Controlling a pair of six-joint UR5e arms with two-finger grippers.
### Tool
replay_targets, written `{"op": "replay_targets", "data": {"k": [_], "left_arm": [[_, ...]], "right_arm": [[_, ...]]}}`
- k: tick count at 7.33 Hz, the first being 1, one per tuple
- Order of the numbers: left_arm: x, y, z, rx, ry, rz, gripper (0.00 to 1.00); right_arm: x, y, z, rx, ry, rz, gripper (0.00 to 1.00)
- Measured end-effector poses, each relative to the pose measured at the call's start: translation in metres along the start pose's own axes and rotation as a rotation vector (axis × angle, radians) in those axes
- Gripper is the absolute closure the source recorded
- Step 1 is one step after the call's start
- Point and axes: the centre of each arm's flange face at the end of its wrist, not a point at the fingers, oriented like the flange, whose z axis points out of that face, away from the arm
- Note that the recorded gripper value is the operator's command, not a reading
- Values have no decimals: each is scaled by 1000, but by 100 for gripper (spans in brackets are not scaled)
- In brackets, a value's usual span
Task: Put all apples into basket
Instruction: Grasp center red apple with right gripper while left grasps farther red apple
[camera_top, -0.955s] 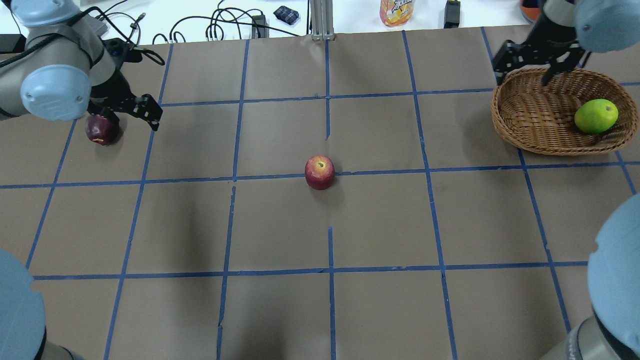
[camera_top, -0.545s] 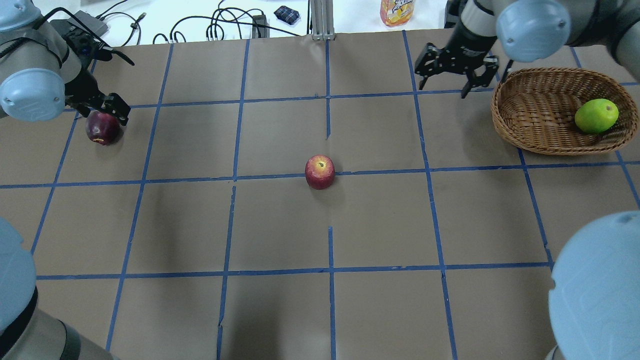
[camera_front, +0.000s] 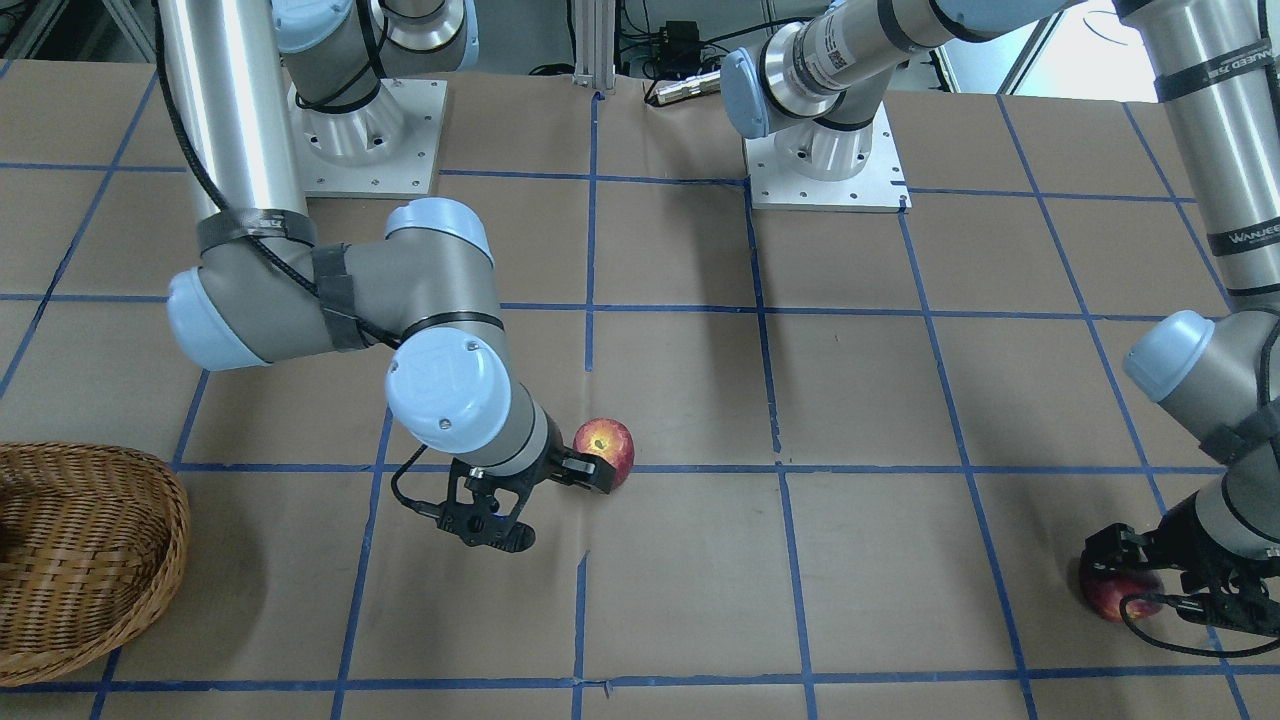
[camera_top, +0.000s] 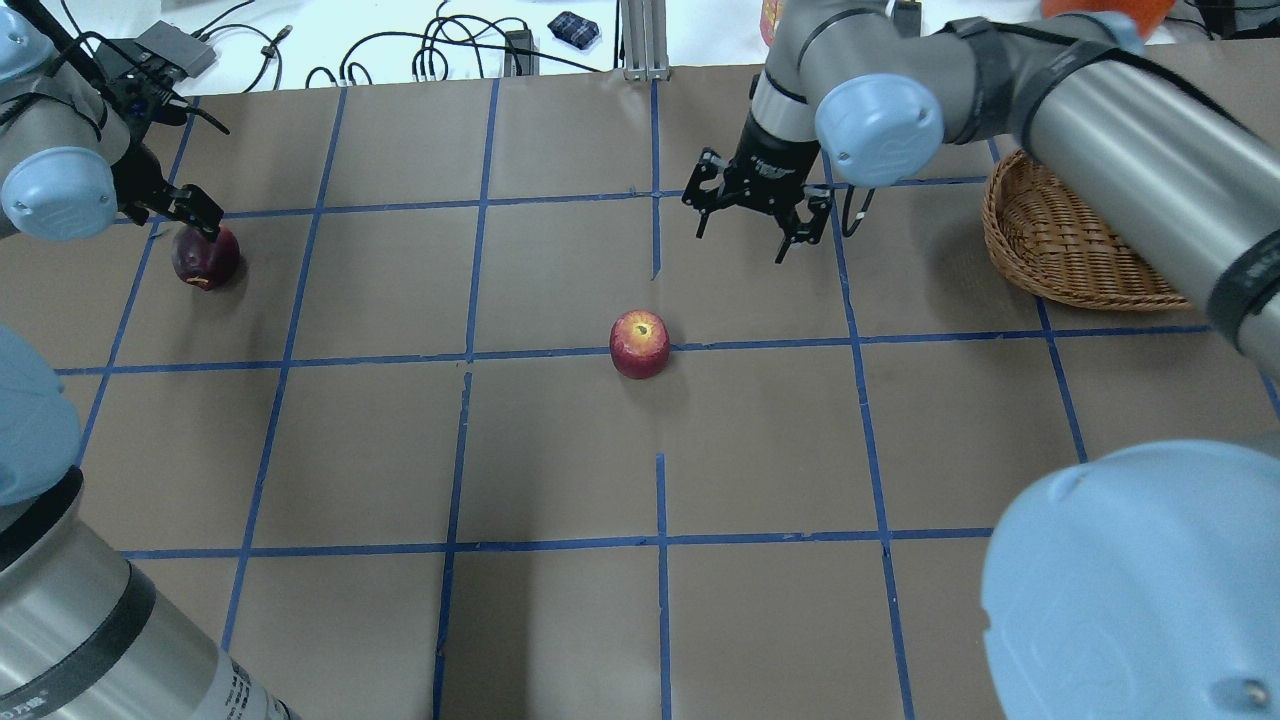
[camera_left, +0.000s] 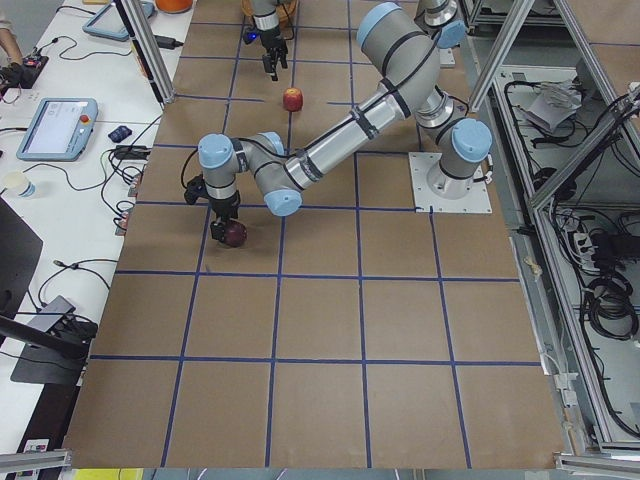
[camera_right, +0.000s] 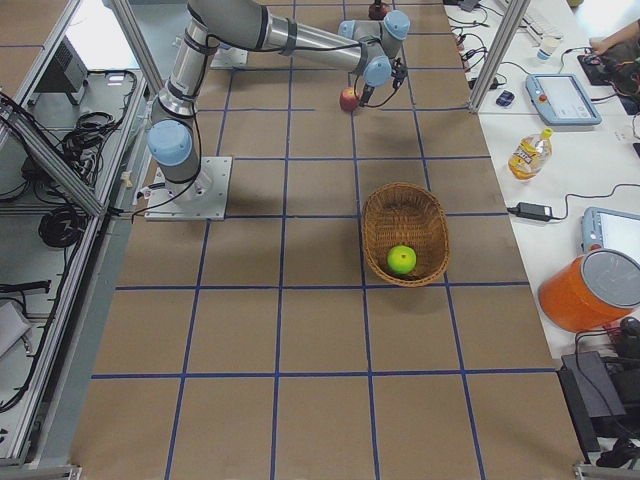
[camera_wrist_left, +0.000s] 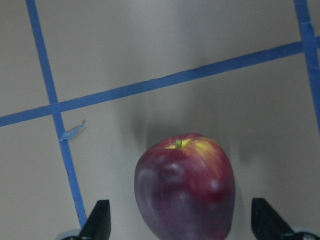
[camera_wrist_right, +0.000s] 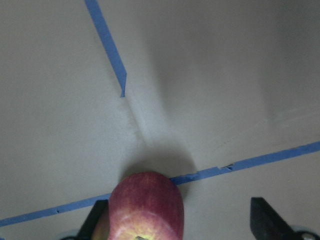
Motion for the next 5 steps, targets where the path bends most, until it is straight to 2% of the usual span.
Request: {"op": "replay_targets", "data": {"k": [1, 2, 3, 4, 5], "left_arm": [[-5, 3, 10, -8, 9, -3, 6], [-10, 5, 20, -13, 14, 2, 13], [-11, 6, 27, -18, 20, 12, 36], [-11, 5, 30, -20, 23, 19, 48], [-9, 5, 28, -19, 24, 23, 48]], "right_arm": [[-11, 9, 9, 0, 3, -2, 0], [-20, 17, 17, -6, 10, -9, 0], [-24, 21, 29, -19, 21, -15, 0], [-25, 23, 43, -34, 32, -17, 0], [-27, 26, 55, -47, 42, -20, 0]]}}
